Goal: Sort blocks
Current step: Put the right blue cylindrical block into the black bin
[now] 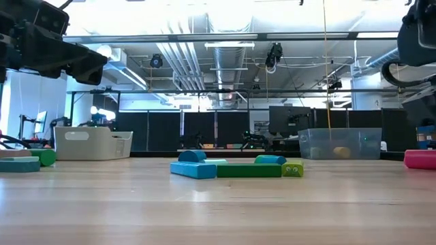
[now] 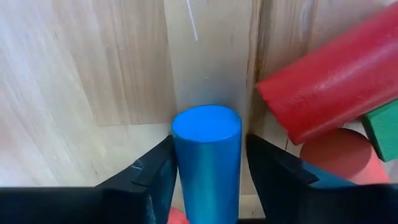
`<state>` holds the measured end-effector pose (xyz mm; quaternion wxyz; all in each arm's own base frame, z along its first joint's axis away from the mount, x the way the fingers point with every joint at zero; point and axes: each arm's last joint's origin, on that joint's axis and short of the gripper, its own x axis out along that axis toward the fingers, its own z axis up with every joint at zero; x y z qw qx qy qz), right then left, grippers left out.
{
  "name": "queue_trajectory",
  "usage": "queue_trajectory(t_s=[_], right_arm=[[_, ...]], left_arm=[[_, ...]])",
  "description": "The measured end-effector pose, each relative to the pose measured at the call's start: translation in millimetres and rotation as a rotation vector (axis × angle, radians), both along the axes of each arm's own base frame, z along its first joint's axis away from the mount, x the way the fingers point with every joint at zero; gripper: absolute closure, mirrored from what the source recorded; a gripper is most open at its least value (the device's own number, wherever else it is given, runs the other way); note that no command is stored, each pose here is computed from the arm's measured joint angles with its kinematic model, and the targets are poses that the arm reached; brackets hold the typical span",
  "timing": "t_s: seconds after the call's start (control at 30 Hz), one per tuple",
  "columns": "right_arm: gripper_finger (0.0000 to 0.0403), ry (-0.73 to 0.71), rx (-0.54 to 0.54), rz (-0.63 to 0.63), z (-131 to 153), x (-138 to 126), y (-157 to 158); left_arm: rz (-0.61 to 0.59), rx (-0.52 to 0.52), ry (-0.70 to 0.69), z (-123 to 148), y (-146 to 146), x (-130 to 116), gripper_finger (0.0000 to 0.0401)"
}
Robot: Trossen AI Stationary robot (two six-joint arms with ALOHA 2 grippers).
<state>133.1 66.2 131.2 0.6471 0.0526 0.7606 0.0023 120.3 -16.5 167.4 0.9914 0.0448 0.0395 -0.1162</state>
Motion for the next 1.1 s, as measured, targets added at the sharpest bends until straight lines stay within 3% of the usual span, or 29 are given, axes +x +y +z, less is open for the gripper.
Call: queue_trajectory(t_s=[0.17,0.33,0.43,0.57,0.7,0.83,0.97,1.1], right_arm=[[0.0279,-0.01,0.024,-0.013,5.4,5.1,3.0],[0.028,-0.054,0.159,-0.041,28.5,22.9,14.5],[0.028,-0.074,0.262,-0.133,53.7,37.8,23.5],[0.0267,-0.167,0.313,-0.351,96.0,62.8,25.8],[0.0277,-0.367,0.194,-0.698,133.3,86.6,5.9],[0.0279,-0.562,0.06,-1.083,160.8,102.6,-33.1],[0.0279,-0.694,-0.094,-1.287,175.3,106.6,-82.7],[0.0279,-0.697,-0.253,-1.442,172.9,93.4,-144.3]], left_arm=[[0.0,0.0,0.0,0.0,0.0,0.0,0.0247],[0.0,0.0,0.0,0.0,0.0,0.0,0.0247],[0.0,0.0,0.0,0.0,0.0,0.0,0.0247],[0.0,0.0,0.0,0.0,0.0,0.0,0.0247],[0.0,0.0,0.0,0.0,0.0,0.0,0.0247],[0.0,0.0,0.0,0.0,0.0,0.0,0.0247],[0.0,0.0,0.0,0.0,0.0,0.0,0.0247],[0.0,0.0,0.0,0.0,0.0,0.0,0.0247]])
